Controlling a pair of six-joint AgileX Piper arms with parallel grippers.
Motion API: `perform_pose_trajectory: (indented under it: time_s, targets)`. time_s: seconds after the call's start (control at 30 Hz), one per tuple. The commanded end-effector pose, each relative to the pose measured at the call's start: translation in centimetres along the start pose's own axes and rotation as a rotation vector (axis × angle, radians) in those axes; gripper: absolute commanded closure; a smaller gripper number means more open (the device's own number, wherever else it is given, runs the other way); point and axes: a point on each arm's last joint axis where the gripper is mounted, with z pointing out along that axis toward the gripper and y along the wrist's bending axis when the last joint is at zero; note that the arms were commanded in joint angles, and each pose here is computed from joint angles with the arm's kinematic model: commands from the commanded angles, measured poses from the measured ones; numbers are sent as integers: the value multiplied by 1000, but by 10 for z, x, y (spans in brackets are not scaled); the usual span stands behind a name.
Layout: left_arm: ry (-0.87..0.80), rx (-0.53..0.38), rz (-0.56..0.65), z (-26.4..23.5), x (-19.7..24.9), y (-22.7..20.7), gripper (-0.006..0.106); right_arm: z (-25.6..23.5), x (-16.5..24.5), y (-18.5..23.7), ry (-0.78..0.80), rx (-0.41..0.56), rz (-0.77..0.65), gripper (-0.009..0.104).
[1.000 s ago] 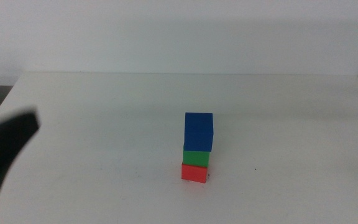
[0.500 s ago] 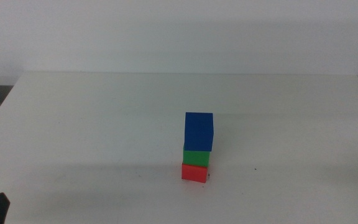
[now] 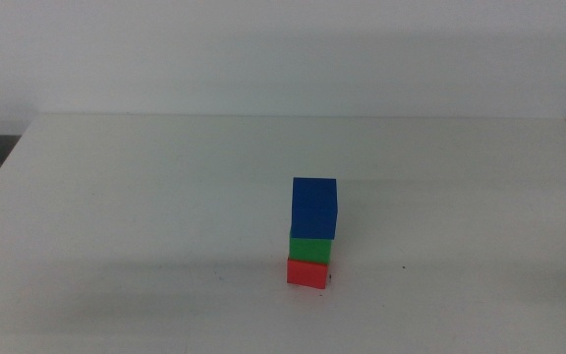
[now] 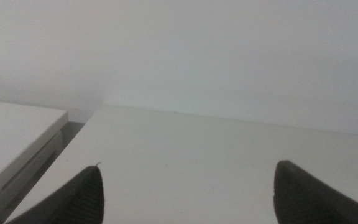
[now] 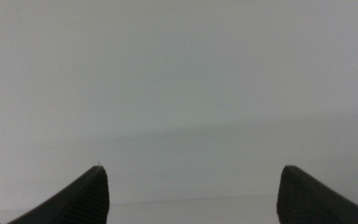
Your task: Stack red cubes first, then green, then blue cubes in a specific spot.
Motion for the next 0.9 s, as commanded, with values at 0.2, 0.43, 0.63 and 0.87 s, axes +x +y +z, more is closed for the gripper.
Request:
perform_pose_trajectory:
  time_s: [0.2, 0.43, 0.63, 0.87]
  targets:
    - [-17, -1, -1, 0, -1, 0, 7, -2, 16, -1, 171, 9, -89, 2]
    - [-17, -1, -1, 0, -1, 0, 7, -3, 22, -2, 233, 13, -125, 2]
    - [9, -9, 44, 0, 1, 1, 7, -3, 22, -2, 233, 13, -125, 2]
    - [35, -18, 87, 0, 4, 2, 7, -3, 22, -2, 230, 13, -125, 2]
